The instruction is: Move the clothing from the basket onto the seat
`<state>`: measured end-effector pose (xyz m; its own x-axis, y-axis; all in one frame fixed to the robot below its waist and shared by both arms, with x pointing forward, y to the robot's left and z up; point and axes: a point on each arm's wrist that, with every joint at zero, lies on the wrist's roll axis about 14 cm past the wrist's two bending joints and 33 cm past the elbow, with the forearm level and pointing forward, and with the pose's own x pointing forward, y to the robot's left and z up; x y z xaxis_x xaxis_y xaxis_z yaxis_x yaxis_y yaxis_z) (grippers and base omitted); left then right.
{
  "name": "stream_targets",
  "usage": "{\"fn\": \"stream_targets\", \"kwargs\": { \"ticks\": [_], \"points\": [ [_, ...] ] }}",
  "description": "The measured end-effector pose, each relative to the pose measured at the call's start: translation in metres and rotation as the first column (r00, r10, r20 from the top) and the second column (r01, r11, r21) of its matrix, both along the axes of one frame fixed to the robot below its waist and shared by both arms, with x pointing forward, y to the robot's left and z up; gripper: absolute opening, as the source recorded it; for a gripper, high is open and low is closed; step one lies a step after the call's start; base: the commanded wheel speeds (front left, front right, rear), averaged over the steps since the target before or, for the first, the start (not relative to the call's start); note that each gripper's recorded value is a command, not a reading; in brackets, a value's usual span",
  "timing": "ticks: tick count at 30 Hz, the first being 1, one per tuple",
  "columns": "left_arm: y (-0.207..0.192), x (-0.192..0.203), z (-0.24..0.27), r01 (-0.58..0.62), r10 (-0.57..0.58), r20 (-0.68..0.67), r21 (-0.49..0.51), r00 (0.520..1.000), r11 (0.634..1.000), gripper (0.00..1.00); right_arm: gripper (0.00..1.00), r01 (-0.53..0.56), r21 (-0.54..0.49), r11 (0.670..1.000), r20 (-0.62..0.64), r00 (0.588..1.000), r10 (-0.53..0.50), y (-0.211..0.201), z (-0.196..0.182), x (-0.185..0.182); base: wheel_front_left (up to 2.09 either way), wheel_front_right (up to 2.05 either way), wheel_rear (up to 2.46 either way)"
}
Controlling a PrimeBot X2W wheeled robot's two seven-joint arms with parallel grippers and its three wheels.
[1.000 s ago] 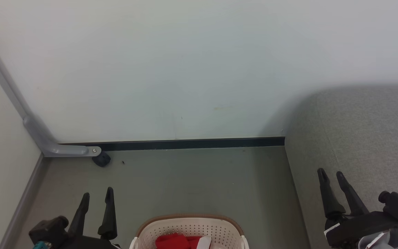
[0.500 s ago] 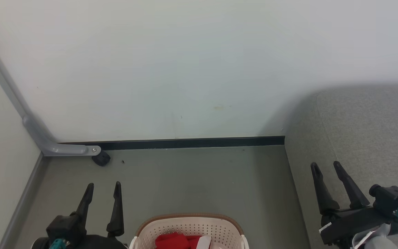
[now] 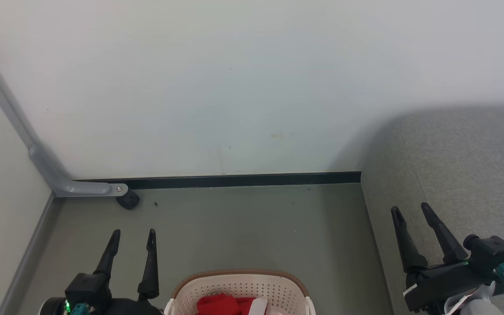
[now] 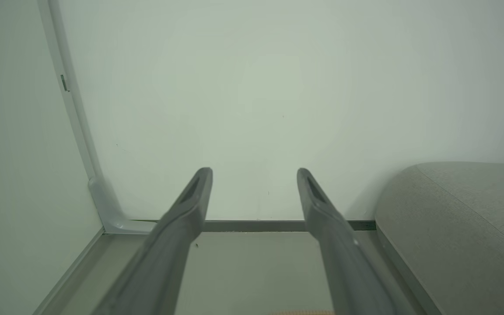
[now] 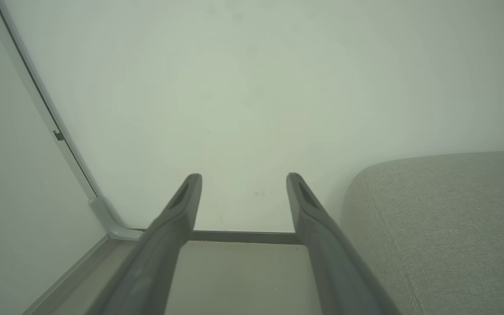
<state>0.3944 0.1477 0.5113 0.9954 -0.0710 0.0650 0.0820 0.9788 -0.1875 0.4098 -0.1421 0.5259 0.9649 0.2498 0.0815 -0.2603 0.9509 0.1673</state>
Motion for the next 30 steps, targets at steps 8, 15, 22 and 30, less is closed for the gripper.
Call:
{"fn": "stream_targets", "kwargs": {
  "ticks": [8, 15, 22, 30],
  "points": [
    [0.001, 0.000, 0.000, -0.005, 0.005, 0.000, -0.001, 1.000, 1.000, 1.00, 1.00, 0.014, 0.000, 1.000, 0.001, 1.000, -0.014, -0.003, 0.000, 0.001, 0.00, 0.00, 0.00],
    [0.001, 0.000, 0.000, -0.004, 0.004, 0.000, -0.007, 1.000, 1.000, 1.00, 1.00, 0.018, 0.003, 1.000, -0.001, 1.000, -0.018, -0.002, -0.001, 0.001, 0.00, 0.00, 0.00],
    [-0.002, 0.002, -0.003, 0.003, -0.003, -0.009, -0.018, 1.000, 1.000, 1.00, 1.00, 0.019, 0.008, 1.000, -0.006, 1.000, -0.019, -0.004, -0.003, 0.003, 0.00, 0.00, 0.00],
    [-0.007, 0.005, -0.014, 0.022, -0.023, -0.036, -0.026, 0.999, 0.999, 1.00, 1.00, 0.027, -0.002, 1.000, -0.033, 0.999, -0.027, -0.007, -0.014, 0.006, 0.00, 0.00, 0.00]
  ]
}}
